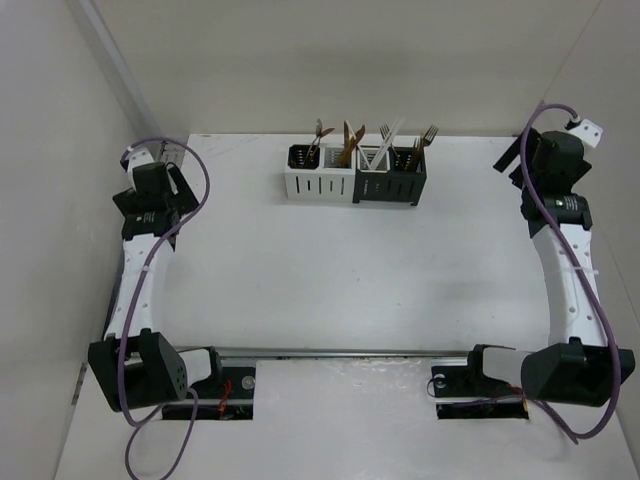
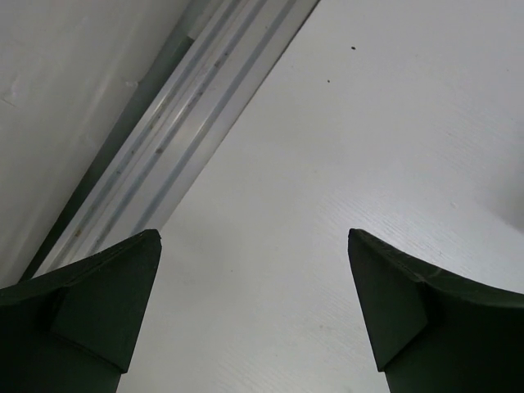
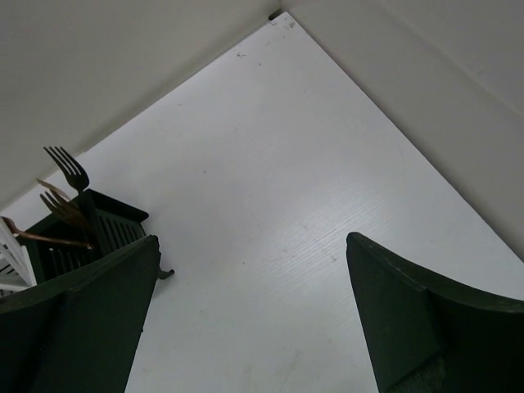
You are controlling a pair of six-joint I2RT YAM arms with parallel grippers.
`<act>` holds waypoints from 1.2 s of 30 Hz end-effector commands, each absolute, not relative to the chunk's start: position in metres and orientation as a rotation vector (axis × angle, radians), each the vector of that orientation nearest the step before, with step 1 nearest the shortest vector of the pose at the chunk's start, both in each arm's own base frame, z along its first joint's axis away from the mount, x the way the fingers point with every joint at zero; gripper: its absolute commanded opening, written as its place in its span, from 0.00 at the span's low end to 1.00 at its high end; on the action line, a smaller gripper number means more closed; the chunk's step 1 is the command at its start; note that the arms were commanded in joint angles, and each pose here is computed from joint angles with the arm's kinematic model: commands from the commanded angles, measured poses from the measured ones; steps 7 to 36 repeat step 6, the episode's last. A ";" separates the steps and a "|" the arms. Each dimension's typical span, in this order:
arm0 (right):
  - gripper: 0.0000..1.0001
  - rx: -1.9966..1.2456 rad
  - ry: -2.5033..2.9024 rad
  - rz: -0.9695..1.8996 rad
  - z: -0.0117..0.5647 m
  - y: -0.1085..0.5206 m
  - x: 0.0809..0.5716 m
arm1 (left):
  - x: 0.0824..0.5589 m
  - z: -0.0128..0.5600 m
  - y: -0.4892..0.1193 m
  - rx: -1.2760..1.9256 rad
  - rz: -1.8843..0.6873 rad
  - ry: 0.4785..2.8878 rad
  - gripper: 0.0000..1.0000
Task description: Sort the eating utensils into containers
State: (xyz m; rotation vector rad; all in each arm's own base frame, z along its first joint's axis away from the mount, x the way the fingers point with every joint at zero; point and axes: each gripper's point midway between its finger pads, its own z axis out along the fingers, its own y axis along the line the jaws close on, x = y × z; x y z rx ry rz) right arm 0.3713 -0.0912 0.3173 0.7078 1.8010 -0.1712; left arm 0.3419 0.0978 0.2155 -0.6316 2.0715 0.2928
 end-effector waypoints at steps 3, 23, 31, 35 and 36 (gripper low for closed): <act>1.00 0.644 1.694 -0.081 0.350 -0.079 0.364 | 0.344 0.230 0.088 -0.589 0.217 2.029 0.97; 1.00 0.619 1.593 -0.044 0.367 -0.075 0.354 | 0.343 0.230 0.088 -0.598 0.210 2.019 0.97; 1.00 0.619 1.593 -0.044 0.367 -0.075 0.354 | 0.343 0.230 0.088 -0.598 0.210 2.019 0.97; 1.00 0.619 1.593 -0.044 0.367 -0.075 0.354 | 0.343 0.230 0.088 -0.598 0.210 2.019 0.97; 1.00 0.619 1.593 -0.044 0.367 -0.075 0.354 | 0.343 0.230 0.088 -0.598 0.210 2.019 0.97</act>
